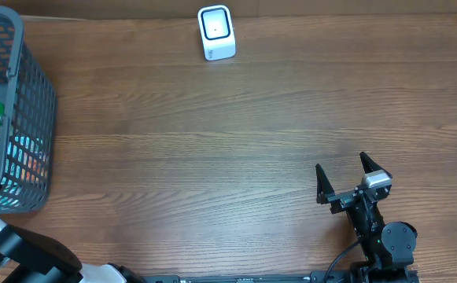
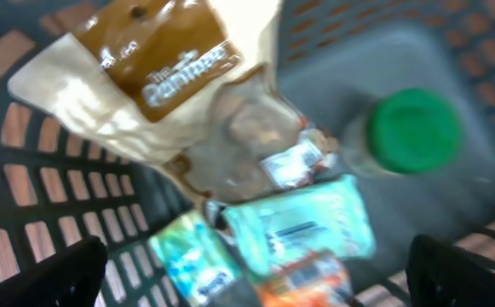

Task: Scan the item barcode
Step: 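Lower the left gripper into the basket toward the snack bag, then grasp the white-and-brown snack bag with the left gripper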

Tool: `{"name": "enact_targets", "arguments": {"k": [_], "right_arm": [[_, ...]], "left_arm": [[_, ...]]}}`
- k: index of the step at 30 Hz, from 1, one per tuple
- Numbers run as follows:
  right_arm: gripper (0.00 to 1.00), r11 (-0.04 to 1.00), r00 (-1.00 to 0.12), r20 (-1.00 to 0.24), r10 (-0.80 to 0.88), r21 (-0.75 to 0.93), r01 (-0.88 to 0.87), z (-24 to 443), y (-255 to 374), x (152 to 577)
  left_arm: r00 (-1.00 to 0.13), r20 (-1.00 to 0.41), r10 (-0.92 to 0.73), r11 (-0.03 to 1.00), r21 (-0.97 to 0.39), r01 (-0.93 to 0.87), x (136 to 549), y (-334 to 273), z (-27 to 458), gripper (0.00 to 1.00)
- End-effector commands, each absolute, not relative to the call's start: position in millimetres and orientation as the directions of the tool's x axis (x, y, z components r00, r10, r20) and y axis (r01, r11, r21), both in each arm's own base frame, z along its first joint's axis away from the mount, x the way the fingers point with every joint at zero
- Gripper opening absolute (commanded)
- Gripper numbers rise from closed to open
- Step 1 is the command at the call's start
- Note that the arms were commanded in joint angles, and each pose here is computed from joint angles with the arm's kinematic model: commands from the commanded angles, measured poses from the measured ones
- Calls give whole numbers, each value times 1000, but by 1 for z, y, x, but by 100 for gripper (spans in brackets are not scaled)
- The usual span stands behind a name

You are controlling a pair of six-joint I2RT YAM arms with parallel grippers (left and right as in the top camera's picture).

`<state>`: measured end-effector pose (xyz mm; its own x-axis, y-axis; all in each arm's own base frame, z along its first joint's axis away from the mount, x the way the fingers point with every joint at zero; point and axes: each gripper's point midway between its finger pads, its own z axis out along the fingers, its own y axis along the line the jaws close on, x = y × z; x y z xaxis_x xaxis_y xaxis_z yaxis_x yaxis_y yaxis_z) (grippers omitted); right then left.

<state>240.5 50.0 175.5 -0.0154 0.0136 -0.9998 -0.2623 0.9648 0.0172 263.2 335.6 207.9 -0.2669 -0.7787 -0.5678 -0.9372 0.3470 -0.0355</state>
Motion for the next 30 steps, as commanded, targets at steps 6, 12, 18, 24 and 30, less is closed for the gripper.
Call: {"name": "enact_targets", "arguments": {"k": [6, 12, 18, 24, 30], "right_arm": [[100, 965, -10, -1000, 18, 20, -262, 174, 50, 240], [100, 965, -10, -1000, 18, 20, -262, 174, 50, 240], [100, 965, -10, -1000, 18, 20, -262, 174, 50, 240], [100, 965, -10, -1000, 18, 20, -262, 174, 50, 240], [100, 965, -10, -1000, 18, 20, -263, 174, 50, 240]], "left_arm": [[-225, -609, -761, 208, 100, -973, 234, 355, 172, 99], [-203, -620, -758, 169, 113, -979, 222, 361, 147, 100], [-271, -645, -714, 252, 125, -960, 231, 370, 146, 100], [-348, -665, -661, 387, 95, -917, 255, 371, 151, 97], [-375, -686, -624, 473, 51, -880, 274, 370, 160, 97]]}}
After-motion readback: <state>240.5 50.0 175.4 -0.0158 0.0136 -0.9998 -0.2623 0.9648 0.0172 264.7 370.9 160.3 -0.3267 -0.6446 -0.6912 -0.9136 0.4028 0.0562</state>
